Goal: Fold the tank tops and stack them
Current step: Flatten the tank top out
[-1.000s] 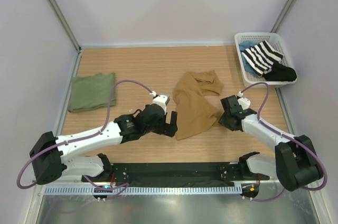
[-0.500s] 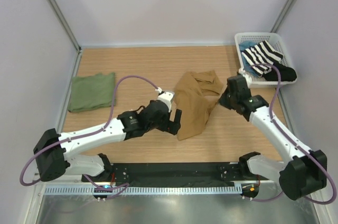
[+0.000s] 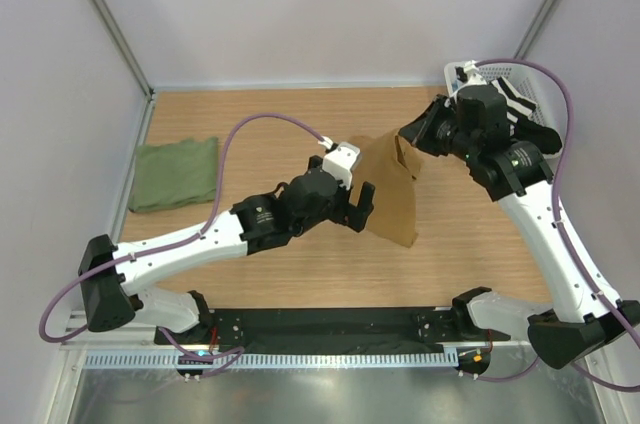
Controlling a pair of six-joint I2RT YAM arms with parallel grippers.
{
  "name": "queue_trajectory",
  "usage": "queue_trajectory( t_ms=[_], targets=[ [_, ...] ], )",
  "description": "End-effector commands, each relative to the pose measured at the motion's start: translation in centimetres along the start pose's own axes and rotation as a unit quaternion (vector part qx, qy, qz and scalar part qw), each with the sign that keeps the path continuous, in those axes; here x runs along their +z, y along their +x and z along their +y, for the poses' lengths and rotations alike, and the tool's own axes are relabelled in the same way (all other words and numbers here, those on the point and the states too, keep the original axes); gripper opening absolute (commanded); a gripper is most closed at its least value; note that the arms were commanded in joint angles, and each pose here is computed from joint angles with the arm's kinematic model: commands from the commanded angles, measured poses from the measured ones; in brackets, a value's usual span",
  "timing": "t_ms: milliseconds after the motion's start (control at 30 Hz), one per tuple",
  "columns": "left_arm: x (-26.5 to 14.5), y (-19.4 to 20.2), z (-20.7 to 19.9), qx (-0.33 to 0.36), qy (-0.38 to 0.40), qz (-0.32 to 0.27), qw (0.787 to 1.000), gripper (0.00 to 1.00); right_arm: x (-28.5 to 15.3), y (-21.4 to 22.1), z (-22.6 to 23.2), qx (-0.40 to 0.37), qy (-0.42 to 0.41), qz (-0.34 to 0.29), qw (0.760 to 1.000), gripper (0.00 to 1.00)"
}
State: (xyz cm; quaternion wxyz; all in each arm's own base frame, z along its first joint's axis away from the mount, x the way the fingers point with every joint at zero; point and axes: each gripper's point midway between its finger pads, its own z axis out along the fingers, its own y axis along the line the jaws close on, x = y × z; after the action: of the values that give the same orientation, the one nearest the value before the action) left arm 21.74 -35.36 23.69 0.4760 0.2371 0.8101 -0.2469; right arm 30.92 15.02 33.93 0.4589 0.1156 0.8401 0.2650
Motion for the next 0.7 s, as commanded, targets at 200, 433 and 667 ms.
queue_trajectory(
  t_ms=[200, 433, 667],
  targets=[
    [-1.2, -8.7, -1.5, -0.032, 0.017, -0.145, 0.989, 0.95, -1.9, 1.4, 4.0, -0.018, -0.089, 0.051, 0.995, 0.01],
    [0.0, -8.5, -3.5, -0.006, 0.066, -0.150, 0.986, 0.96, -2.9, 1.6, 5.6, -0.007, -0.128, 0.063, 0.990, 0.01],
    [2.6, -9.8, -3.2, -0.004, 0.026, -0.165, 0.986, 0.82, -2.6, 2.4, 6.1, 0.013, -0.144, 0.077, 0.986, 0.01]
  ],
)
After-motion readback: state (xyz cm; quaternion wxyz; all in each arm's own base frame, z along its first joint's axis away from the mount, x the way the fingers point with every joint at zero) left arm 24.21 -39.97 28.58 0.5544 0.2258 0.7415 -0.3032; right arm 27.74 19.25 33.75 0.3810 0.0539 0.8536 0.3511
